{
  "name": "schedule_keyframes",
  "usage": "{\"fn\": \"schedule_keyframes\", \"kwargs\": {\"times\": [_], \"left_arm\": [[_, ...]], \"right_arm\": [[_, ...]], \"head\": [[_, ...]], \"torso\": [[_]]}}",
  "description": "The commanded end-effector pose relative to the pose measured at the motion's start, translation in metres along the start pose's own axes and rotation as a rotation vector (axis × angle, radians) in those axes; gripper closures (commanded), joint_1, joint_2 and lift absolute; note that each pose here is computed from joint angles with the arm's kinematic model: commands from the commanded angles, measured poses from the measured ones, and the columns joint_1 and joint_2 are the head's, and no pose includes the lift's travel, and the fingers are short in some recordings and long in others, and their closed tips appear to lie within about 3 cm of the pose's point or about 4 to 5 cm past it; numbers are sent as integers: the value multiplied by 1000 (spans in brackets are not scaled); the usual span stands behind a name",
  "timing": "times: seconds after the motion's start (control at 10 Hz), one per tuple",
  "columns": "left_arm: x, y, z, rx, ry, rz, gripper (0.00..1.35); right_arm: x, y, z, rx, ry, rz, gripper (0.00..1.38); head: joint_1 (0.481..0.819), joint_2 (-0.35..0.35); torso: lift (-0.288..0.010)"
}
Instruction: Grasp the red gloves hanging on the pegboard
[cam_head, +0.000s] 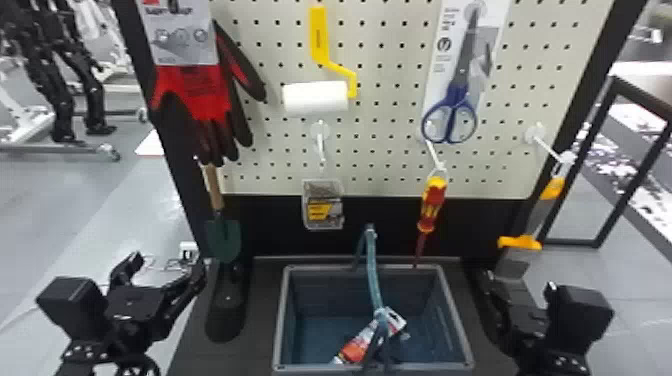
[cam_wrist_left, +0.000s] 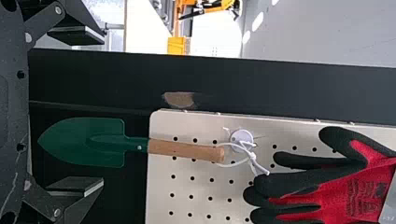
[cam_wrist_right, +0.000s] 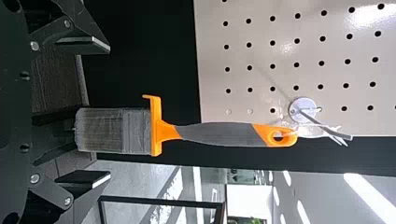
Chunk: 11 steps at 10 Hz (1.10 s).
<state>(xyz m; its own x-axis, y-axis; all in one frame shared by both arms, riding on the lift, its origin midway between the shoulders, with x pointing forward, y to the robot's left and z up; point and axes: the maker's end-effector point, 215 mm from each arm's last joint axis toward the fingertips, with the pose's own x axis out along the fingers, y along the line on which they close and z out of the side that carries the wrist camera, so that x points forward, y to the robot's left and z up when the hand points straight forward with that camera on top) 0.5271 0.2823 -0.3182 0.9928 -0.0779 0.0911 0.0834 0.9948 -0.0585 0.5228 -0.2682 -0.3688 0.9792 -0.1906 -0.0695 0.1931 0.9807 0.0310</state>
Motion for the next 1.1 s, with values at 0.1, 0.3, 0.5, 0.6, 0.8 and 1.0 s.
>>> {"fn": "schedule_keyframes", "kwargs": {"times": [0.1,0.3,0.5,0.6,0.8,1.0], "left_arm": [[-1,0,0,-1,-1,-1,225],[-2,0,-1,0,-2,1,225],[0,-3,-1,-3,0,-5,225],[0,-2,-1,-3,-2,-3,225],[2,-7,8,-40,-23,-12,225],[8,-13,35,-34,-51,-32,225]], "right_arm": [[0,0,0,0,-2,0,321],[0,0,0,0,-2,0,321],[0,0,0,0,-2,0,321],[0,0,0,0,-2,0,323],[-1,0,-1,0,-1,0,323],[-1,0,-1,0,-1,0,321]], "head": [[549,0],[549,0],[549,0],[549,0],[549,0],[549,0]], "torso": [[-100],[-100],[-100],[-100],[-100],[-100]]}}
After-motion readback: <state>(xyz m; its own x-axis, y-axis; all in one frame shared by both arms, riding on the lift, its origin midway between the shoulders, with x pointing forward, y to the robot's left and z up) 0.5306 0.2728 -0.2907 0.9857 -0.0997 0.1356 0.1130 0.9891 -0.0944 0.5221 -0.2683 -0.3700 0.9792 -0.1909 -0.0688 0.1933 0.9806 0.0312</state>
